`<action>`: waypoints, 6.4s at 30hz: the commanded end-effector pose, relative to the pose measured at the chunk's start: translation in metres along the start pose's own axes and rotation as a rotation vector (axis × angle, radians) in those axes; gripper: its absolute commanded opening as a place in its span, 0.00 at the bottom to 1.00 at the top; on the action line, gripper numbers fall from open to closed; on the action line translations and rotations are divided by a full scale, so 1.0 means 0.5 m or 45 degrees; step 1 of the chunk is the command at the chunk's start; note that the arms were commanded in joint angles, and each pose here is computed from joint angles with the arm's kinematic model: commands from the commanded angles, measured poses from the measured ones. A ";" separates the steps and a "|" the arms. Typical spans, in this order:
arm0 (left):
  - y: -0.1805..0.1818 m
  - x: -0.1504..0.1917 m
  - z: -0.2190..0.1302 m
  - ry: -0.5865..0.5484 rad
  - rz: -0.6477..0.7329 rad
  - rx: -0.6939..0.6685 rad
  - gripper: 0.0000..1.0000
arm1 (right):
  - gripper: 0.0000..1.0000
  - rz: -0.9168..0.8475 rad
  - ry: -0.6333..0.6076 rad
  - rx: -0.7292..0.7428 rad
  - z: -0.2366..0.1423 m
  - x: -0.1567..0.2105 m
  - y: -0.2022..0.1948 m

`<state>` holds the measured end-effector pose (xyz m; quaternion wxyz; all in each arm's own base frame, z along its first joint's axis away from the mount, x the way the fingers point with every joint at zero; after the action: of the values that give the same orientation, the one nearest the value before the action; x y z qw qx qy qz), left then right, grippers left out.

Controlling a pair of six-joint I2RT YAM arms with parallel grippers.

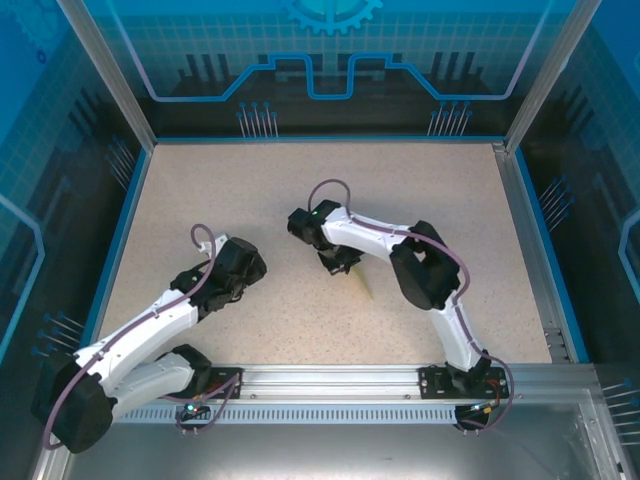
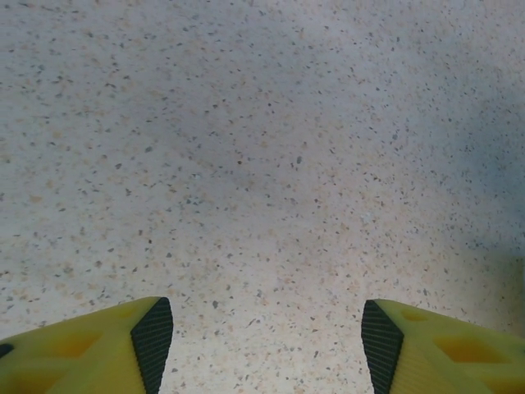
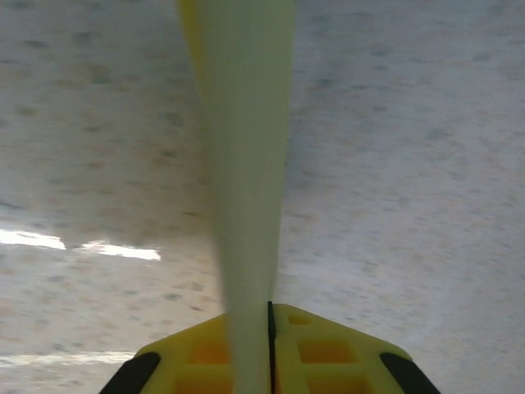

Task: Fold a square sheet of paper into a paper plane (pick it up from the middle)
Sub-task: Turn over the paper at the center of the table, then rotate the paper at the center of the table, then fold the wing for the fifth time at the center of the table.

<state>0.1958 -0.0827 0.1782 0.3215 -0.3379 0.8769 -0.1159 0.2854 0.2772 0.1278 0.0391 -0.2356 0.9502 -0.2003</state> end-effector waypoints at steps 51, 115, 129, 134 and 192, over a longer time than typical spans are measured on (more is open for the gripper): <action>-0.111 0.083 0.124 0.629 0.055 0.102 0.72 | 0.36 0.185 -0.319 -1.452 0.057 -0.074 -0.035; -0.147 0.078 0.148 0.662 0.058 0.164 0.70 | 0.12 0.275 -0.206 -1.375 0.100 0.089 -0.016; -0.164 0.087 0.161 0.730 0.046 0.183 0.69 | 0.11 0.338 -0.153 -1.363 0.151 0.109 -0.021; -0.167 0.097 0.176 0.781 0.022 0.168 0.64 | 0.11 0.348 -0.152 -1.358 0.156 0.111 -0.021; -0.208 0.122 0.183 0.838 -0.041 0.368 0.04 | 0.37 0.225 -0.755 -1.006 0.024 0.179 -0.074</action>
<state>0.2701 -0.1933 0.1110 0.0503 -0.2557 0.9031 -0.3414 0.2341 0.2041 0.1285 0.1714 -0.1656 0.9222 0.3045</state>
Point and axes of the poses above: each hand's point on the last joint's axis, 136 mm out from that joint toward the fingers, its own z axis out along the fingers, its own y axis along the line the jaws close on, x = y × z, the point moved 9 cm from there along -z, back along the fingers, and after that the axes turned 7 degrees about -z, right-handed, at the moved point
